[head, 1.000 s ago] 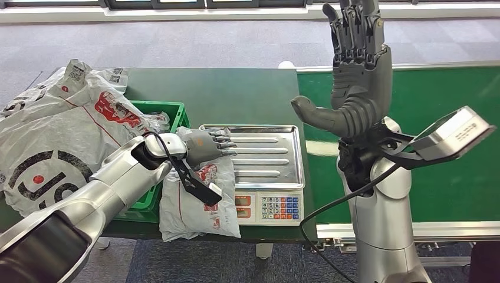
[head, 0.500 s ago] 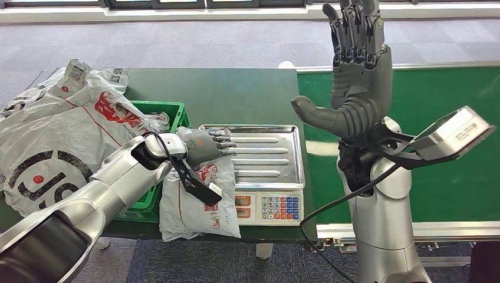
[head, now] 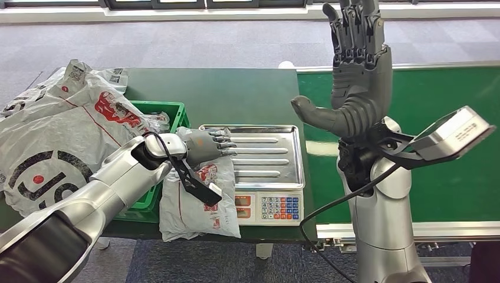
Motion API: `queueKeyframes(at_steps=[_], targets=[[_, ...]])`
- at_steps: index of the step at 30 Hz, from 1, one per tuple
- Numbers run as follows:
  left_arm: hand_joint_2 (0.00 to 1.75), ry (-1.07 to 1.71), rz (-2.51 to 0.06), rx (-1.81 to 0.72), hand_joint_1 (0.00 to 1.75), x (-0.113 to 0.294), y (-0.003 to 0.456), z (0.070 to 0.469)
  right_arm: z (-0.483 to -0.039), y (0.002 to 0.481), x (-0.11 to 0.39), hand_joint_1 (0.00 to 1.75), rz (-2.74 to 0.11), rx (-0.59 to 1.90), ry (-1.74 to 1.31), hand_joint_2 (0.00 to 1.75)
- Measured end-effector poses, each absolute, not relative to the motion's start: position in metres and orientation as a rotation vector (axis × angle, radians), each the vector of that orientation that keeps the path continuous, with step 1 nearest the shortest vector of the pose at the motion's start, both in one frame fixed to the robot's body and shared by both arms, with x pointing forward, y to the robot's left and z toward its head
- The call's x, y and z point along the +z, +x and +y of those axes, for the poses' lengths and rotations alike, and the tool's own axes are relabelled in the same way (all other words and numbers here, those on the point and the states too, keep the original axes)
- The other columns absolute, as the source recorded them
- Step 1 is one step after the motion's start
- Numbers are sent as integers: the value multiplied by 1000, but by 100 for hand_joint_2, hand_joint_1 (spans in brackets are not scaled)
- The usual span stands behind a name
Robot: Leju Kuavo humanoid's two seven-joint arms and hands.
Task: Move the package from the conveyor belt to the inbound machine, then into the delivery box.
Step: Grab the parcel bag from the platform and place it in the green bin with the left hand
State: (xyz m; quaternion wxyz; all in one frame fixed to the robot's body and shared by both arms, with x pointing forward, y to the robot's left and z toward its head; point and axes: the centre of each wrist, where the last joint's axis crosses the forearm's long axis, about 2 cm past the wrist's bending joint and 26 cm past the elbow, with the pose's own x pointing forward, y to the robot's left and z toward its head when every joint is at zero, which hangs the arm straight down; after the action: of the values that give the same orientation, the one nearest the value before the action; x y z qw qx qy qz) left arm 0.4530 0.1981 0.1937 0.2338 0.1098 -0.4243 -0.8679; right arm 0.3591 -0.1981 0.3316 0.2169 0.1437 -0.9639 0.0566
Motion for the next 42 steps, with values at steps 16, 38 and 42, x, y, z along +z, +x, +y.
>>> queueKeyframes(at_steps=[16, 38, 42], targets=[[175, 301, -1165, -2383, 0, 194, 453, 198, -198, 359, 332, 0, -2670, 157, 398, 175], [175, 488, -1407, -2178, 175, 198, 450, 207, -204, 347, 329, 0, -2669, 166, 407, 175], [175, 487, -1422, -2169, 175, 197, 449, 207, -205, 346, 328, 0, -2667, 163, 405, 175]])
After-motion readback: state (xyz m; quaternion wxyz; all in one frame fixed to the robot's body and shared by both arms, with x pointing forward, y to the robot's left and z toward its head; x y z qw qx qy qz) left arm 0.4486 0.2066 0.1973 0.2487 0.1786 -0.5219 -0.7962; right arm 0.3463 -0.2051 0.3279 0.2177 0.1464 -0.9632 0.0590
